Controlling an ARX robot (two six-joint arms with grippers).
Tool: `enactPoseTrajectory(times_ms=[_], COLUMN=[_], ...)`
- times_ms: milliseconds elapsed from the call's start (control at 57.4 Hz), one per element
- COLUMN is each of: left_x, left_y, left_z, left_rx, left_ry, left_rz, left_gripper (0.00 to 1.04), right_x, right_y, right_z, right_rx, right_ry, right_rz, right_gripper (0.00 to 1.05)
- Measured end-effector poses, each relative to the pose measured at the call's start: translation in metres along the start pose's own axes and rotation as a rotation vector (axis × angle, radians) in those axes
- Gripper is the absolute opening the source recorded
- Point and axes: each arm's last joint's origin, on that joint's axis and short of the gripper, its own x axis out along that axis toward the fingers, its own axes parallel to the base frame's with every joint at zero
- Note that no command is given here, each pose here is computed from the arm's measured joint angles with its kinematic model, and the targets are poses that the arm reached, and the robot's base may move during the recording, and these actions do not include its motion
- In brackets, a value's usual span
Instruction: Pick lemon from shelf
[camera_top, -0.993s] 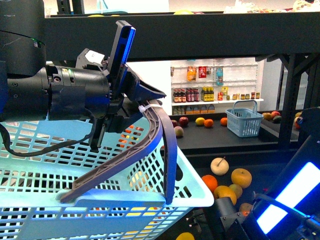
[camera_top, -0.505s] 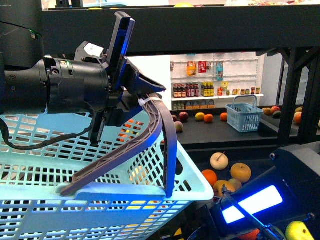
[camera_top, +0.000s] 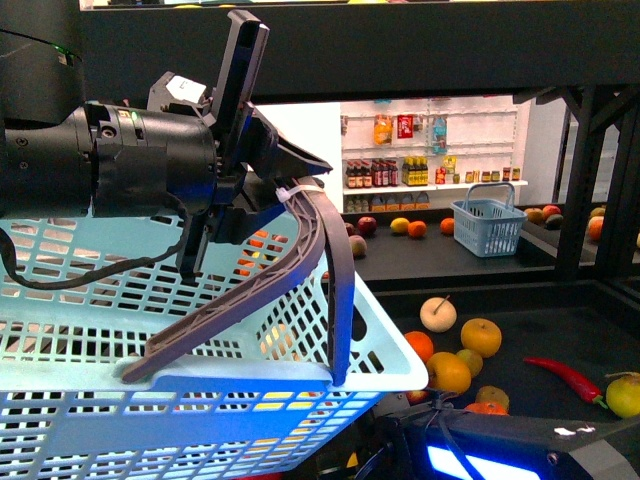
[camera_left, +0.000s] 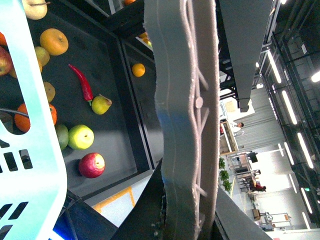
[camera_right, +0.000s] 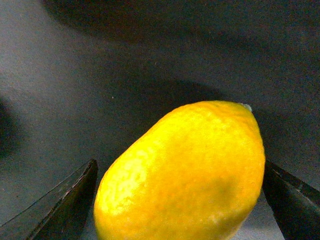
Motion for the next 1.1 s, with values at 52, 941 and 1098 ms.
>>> enactPoseTrajectory(times_ms=[52, 941, 1098], left_x=[0.000, 0.000, 0.000], left_y=[0.000, 0.000, 0.000], left_z=[0.000, 0.000, 0.000], left_rx=[0.000, 0.000, 0.000], left_ry=[0.000, 0.000, 0.000], left_rz=[0.000, 0.000, 0.000], left_gripper=[0.11, 0.11, 0.11], right_x=[0.001, -0.071, -0.123], right_y=[0.000, -0.060, -0.105], right_z=[-0.001, 0.020, 0.025], right_rx=[0.001, 0.068, 0.050], right_ry=[0.000, -0.173, -0.270], right_rz=[-0.001, -0.043, -0.088], right_gripper=[0.97, 0.71, 0.71])
